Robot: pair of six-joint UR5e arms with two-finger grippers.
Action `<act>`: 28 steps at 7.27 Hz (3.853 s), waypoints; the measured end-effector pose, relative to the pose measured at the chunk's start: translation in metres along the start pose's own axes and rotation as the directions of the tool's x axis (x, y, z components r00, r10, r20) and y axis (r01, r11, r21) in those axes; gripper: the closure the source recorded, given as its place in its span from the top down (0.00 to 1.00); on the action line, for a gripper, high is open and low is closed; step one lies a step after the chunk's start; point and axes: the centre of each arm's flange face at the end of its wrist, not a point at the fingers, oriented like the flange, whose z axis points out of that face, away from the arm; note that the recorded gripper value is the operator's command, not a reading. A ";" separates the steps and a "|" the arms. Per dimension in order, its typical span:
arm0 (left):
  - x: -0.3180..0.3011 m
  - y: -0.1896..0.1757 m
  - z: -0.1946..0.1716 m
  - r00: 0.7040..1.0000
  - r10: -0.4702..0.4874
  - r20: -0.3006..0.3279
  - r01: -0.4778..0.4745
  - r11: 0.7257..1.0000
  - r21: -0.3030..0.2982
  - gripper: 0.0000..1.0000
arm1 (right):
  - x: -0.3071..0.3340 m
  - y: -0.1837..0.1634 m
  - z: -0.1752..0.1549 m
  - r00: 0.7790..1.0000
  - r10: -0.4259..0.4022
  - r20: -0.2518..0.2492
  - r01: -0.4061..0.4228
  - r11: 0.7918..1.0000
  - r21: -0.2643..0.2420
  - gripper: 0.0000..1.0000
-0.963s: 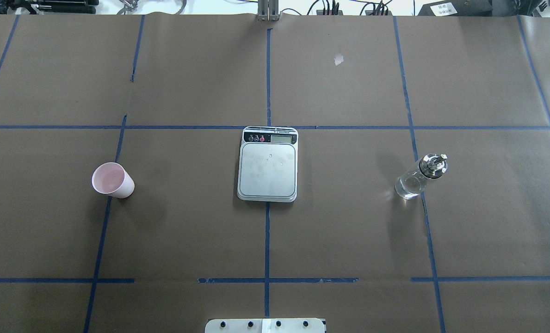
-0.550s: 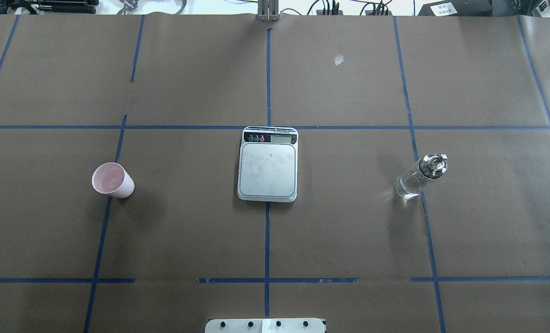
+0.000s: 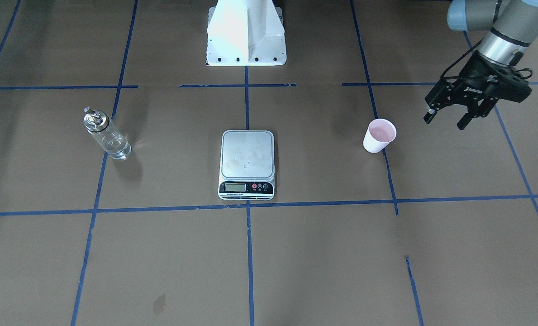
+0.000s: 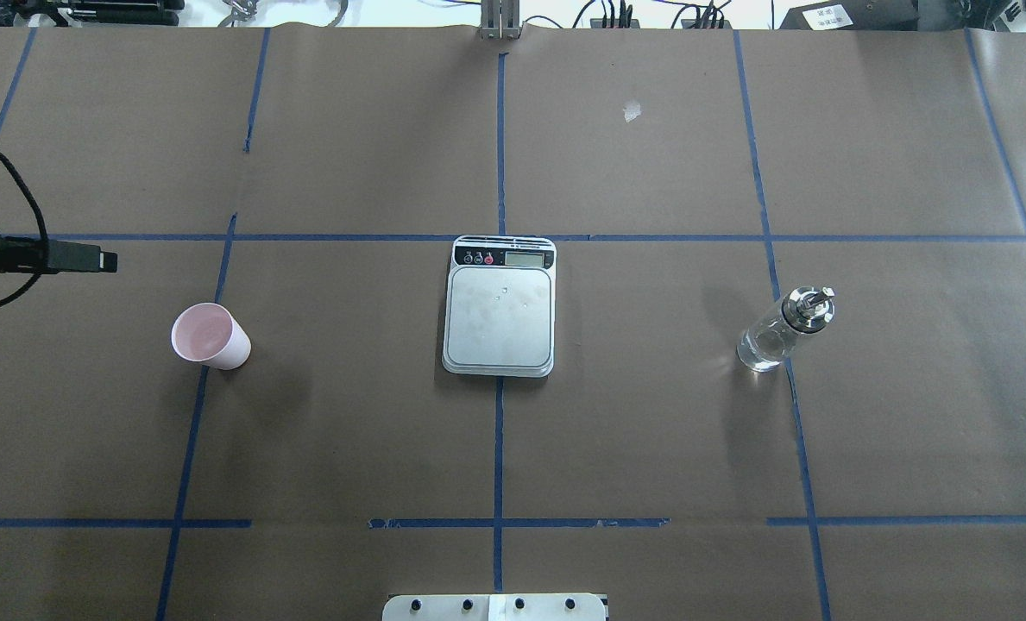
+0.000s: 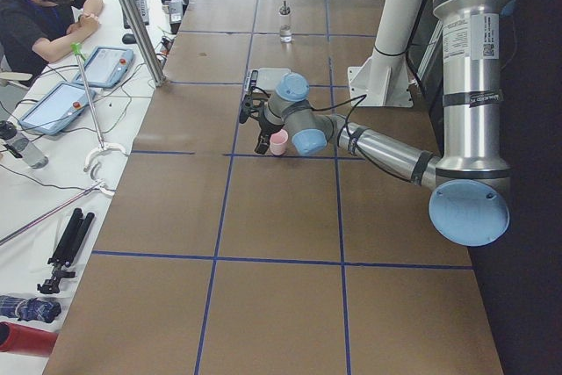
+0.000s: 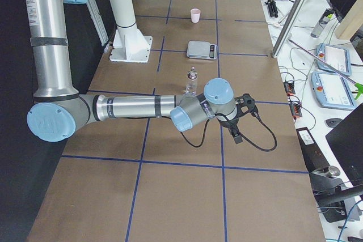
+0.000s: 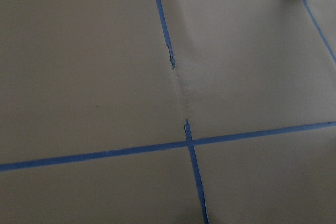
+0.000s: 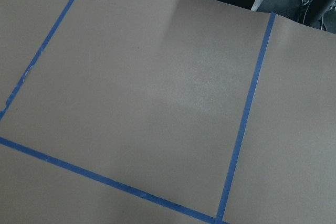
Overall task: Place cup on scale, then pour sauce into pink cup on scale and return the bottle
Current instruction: 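Reach the left gripper to the pink cup and grasp its rim, then carry the pink cup with the left gripper onto the scale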
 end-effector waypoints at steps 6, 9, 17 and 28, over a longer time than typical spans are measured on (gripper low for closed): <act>0.050 0.048 0.062 0.995 -0.027 0.091 0.034 0.996 -0.085 0.44 | 0.002 0.007 0.002 1.000 0.007 0.000 -0.007 1.000 -0.007 1.00; 0.062 0.047 0.082 0.996 -0.015 0.088 0.024 0.995 -0.100 0.00 | 0.002 0.007 0.002 1.000 0.008 0.000 -0.008 1.000 -0.008 1.00; 0.202 -0.018 0.059 0.995 -0.009 0.100 0.020 0.993 -0.114 0.00 | 0.003 0.014 0.002 1.000 0.001 0.001 -0.001 1.000 0.001 1.00; 0.407 -0.049 0.098 0.996 -0.058 0.067 0.069 0.982 -0.176 0.17 | 0.003 0.019 0.001 1.000 0.003 0.003 -0.003 1.000 0.004 1.00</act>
